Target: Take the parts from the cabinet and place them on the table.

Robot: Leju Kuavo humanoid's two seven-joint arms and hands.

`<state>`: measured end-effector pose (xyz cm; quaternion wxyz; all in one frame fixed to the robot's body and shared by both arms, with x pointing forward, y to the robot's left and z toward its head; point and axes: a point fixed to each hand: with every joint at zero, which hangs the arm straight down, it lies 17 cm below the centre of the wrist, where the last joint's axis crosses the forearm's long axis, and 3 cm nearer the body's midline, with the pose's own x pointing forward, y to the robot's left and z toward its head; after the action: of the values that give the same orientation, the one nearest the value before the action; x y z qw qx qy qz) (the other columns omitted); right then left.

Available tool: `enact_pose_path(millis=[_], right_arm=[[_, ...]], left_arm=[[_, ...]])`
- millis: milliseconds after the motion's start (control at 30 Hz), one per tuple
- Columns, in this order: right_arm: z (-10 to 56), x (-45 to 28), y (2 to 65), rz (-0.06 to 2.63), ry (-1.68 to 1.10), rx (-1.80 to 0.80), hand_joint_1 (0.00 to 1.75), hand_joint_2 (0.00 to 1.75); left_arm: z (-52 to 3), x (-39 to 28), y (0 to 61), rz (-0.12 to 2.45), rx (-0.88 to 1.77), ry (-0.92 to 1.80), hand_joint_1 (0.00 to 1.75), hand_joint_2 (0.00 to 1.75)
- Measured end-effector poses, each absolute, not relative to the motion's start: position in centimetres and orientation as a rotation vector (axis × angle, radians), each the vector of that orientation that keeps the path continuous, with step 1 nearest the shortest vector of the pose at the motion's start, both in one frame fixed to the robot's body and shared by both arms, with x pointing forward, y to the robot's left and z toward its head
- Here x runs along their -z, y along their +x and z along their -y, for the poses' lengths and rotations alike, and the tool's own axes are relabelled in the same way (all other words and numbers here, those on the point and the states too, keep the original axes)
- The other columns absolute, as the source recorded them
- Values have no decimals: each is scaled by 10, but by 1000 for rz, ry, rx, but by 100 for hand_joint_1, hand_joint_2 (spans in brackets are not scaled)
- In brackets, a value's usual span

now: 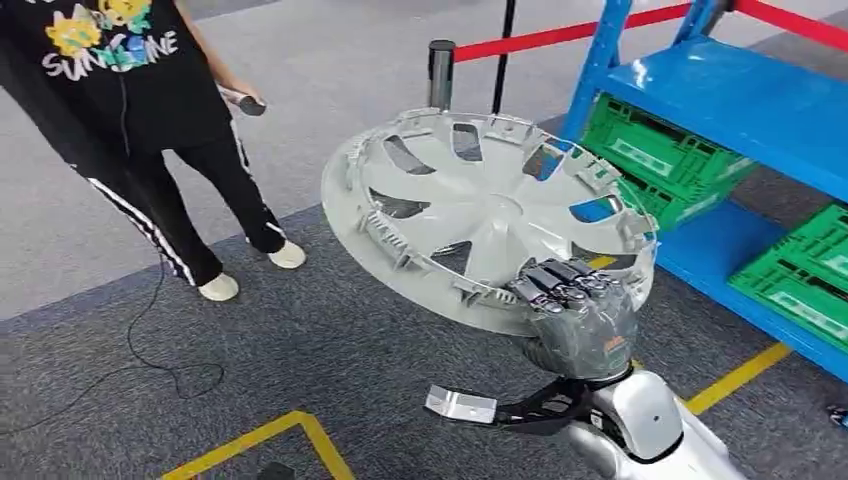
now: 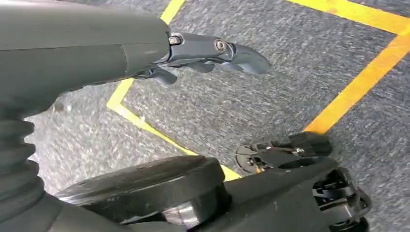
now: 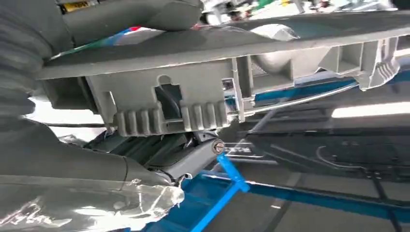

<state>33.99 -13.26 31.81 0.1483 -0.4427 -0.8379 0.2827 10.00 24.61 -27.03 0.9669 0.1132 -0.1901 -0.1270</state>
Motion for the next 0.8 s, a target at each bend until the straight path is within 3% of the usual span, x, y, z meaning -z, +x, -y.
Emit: enact_pose_path(millis=[800], right_arm=[[138, -316, 335, 2396, -1288, -810, 175, 175]], left_arm=[[-243, 271, 98, 379, 252, 223, 0, 175]])
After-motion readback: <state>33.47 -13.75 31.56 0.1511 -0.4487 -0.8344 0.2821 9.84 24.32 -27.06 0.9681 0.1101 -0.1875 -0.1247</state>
